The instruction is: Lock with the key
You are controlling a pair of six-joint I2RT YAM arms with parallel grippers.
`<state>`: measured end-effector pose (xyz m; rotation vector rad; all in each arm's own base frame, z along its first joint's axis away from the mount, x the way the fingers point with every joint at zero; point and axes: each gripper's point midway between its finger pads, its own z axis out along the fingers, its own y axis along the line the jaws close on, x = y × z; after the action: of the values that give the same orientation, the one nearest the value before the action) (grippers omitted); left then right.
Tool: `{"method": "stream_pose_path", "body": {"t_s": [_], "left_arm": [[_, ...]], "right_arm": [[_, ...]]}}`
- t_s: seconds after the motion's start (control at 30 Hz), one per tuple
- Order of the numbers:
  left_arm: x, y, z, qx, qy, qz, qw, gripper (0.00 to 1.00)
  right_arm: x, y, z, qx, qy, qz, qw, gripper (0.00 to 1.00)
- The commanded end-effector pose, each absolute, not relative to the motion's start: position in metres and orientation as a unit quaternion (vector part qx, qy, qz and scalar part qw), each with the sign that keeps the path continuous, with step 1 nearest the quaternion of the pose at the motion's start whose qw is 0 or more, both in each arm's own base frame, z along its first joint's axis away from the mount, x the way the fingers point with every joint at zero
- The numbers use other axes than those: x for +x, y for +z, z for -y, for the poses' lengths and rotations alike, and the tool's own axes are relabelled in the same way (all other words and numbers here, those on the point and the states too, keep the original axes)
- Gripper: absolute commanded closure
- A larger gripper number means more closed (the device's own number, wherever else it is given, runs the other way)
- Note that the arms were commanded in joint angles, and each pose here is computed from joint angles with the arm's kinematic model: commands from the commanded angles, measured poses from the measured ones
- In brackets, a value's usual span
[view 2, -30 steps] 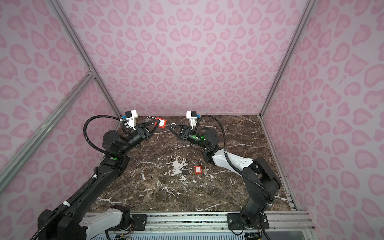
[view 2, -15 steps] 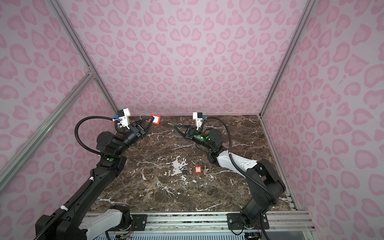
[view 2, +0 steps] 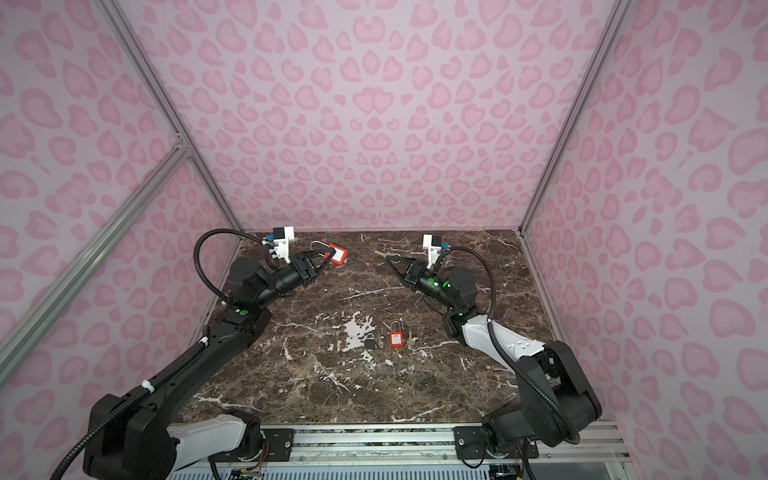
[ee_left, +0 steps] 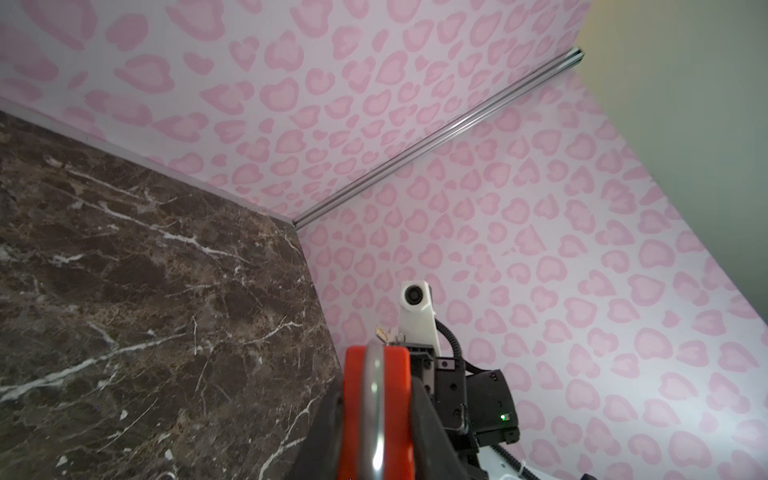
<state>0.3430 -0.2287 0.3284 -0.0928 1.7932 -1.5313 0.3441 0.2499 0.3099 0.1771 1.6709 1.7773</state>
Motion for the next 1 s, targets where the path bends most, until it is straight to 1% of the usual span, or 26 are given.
{"method": "stream_pose_path", "body": {"t_s": [0.0,0.1,0.23,0.3,0.53,0.63,0.8,0.83,0.97], "left_arm": [[0.343,0.309,0.25,0.001,-0.58,-0.727,0.368,0.97],[0.343,0.283,0.274,0.022,-0.573,-0.75,0.329,0.97],[0.34,0.244,0.312,0.053,-0.57,-0.78,0.252,0.97],[0.337,0.224,0.331,0.067,-0.562,-0.795,0.218,0.97],[0.313,0.15,0.389,0.109,-0.497,-0.855,0.105,0.97],[0.299,0.126,0.412,0.121,-0.492,-0.86,0.066,0.97],[0.279,0.09,0.435,0.135,-0.472,-0.871,0.02,0.97],[0.28,0.093,0.443,0.141,-0.475,-0.868,0.021,0.97],[0.271,0.076,0.455,0.151,-0.462,-0.874,-0.006,0.97]], "right_arm": [[0.341,0.289,-0.233,0.078,0.643,-0.677,0.349,1.0],[0.337,0.271,-0.212,0.099,0.588,-0.715,0.365,1.0],[0.327,0.253,-0.18,0.126,0.497,-0.765,0.389,1.0],[0.322,0.25,-0.163,0.142,0.467,-0.771,0.41,1.0],[0.312,0.247,-0.114,0.195,0.419,-0.761,0.455,1.0],[0.311,0.248,-0.1,0.205,0.411,-0.755,0.467,1.0],[0.31,0.249,-0.084,0.22,0.402,-0.751,0.475,1.0],[0.31,0.249,-0.082,0.222,0.402,-0.75,0.476,1.0],[0.309,0.25,-0.078,0.226,0.403,-0.747,0.478,1.0]]}}
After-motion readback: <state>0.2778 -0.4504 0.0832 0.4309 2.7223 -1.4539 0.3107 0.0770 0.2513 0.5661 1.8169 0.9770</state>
